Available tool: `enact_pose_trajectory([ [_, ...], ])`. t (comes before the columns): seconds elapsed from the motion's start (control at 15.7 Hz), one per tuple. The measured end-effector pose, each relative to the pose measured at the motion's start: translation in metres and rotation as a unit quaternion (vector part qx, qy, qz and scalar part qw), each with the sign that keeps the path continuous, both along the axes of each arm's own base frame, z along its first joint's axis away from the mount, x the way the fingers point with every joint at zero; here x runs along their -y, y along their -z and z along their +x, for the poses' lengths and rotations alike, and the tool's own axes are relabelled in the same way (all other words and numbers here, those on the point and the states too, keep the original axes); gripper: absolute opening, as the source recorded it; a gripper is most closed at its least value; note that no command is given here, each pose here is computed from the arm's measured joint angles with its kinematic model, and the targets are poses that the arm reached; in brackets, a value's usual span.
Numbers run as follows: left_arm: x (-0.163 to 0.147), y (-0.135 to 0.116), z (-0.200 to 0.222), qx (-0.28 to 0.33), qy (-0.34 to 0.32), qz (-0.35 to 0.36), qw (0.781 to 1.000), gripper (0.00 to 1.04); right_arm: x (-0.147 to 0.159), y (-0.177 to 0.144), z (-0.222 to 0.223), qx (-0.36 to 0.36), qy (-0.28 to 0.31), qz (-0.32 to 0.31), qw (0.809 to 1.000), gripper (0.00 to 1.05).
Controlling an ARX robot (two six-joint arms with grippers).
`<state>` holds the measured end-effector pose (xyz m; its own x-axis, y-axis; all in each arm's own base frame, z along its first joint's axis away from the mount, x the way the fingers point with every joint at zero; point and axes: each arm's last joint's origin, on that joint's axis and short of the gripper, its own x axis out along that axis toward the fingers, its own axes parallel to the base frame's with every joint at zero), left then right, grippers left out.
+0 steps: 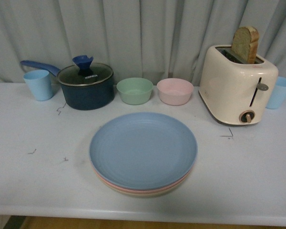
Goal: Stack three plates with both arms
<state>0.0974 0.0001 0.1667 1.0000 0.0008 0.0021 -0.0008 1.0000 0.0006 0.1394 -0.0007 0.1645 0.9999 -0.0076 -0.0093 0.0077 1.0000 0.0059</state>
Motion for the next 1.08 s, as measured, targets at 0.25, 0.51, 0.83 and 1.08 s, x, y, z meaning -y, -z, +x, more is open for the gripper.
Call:
enact_pose_trajectory([
  [0.25,0.0,0.0,0.0,0.0,0.0,0.0,1.0,0.98,0.0,-0.004,-0.01,0.008,0.0,0.0,1.0,0.02],
  [0.51,0.0,0.0,0.0,0.0,0.0,0.0,1.0,0.98,0.0,-0.006,-0.018,0.01,0.0,0.0,1.0,0.02],
  [0.83,0.0,0.0,0.0,0.0,0.0,0.0,1.0,0.98,0.0,-0.006,-0.026,0.011,0.0,0.0,1.0,0.02],
  [1.08,0.0,0.0,0.0,0.0,0.0,0.0,1.0,0.98,0.0,-0.006,-0.03,0.011,0.0,0.0,1.0,0.02],
])
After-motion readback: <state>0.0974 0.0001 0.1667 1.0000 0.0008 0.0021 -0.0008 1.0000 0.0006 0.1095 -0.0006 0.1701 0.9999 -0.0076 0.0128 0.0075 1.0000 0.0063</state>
